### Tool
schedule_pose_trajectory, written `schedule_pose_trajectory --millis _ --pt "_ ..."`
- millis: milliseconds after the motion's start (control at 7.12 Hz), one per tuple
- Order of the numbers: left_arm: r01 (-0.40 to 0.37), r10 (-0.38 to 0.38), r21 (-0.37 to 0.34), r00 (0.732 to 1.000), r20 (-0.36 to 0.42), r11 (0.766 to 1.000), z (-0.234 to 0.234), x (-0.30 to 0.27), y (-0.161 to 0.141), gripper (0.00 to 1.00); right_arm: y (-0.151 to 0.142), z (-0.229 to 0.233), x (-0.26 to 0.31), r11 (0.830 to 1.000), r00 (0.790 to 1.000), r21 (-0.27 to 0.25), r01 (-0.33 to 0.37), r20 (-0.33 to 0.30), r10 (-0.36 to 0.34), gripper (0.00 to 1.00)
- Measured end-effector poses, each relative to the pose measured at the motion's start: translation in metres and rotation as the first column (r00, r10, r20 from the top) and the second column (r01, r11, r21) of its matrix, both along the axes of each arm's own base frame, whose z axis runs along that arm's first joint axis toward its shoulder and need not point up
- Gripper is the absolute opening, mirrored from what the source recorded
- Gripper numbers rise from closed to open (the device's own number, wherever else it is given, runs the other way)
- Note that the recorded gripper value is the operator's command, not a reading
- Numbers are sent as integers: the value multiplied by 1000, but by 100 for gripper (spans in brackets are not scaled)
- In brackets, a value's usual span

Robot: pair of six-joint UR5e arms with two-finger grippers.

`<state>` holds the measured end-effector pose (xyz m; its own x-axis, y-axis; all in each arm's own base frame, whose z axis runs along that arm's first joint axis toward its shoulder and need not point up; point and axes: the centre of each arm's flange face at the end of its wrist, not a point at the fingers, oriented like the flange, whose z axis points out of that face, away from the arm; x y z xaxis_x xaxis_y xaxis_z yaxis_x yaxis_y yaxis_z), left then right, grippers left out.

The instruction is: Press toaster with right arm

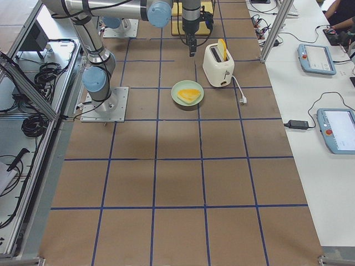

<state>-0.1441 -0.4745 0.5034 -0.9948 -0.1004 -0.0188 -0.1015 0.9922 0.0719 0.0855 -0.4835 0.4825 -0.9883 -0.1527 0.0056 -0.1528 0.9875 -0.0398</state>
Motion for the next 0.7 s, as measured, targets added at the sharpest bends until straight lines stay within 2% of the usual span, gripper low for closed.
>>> schedule_pose_trajectory --millis 561,702 --pt "0 0 1 1000 0 1000 0 0 0 100 -1 0 0 1000 1000 -8 4 1 -4 99" --pt "0 0 1 1000 0 1000 0 0 0 100 -4 0 -1 1000 1000 -17 7 3 -7 76"
